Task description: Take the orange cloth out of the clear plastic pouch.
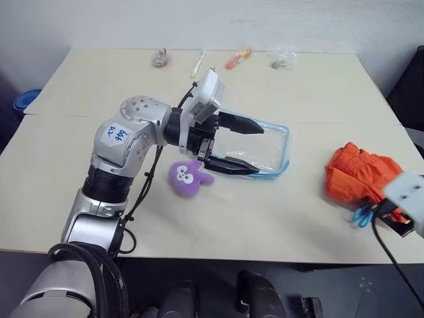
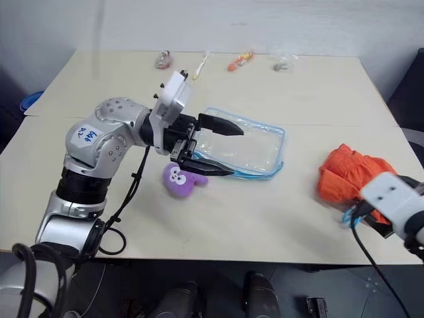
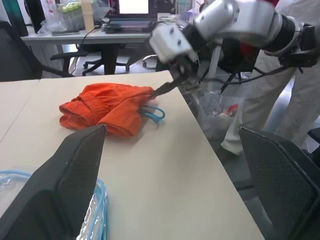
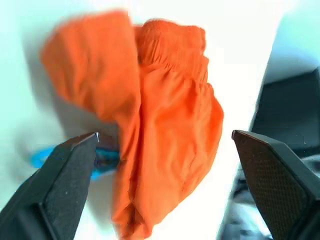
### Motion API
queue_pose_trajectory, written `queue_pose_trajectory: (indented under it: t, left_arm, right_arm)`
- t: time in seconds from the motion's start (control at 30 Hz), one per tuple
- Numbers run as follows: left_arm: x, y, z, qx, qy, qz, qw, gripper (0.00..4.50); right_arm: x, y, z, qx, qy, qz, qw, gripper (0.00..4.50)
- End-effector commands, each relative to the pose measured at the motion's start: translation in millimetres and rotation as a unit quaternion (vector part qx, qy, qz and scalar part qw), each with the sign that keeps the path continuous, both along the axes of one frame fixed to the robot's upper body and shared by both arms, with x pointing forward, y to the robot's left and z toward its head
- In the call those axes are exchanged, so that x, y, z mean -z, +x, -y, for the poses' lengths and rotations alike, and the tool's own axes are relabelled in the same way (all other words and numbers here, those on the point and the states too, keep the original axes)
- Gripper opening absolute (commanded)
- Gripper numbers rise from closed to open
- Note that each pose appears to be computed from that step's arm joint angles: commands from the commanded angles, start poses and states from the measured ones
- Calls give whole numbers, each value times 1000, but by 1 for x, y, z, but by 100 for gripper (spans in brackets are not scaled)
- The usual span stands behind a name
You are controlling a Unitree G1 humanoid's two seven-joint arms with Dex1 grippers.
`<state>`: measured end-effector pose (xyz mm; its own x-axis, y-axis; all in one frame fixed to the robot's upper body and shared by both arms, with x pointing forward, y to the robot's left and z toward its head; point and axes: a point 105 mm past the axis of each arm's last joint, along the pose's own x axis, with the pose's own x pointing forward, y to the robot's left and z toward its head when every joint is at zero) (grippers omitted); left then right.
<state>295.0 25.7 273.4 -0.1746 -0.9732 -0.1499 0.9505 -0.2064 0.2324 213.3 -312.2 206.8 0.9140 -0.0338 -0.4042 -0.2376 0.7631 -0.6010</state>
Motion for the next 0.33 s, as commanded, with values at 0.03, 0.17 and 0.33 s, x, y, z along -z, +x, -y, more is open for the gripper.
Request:
queue_pose_trajectory:
  t: [0.03, 0.17, 0.33]
  left_arm:
    - [-16, 5, -9, -5, -8, 29, 1000, 450]
    - [-17, 11, -16, -11, -8, 24, 1000, 450]
    - [-13, 10, -19, -4, -1, 17, 1000, 450]
  right_arm:
    - [-22, -32, 11, 29, 106, -11, 994, 447]
    - [-27, -65, 21, 48, 169, -30, 984, 447]
    - [-23, -85, 26, 66, 210, -39, 975, 447]
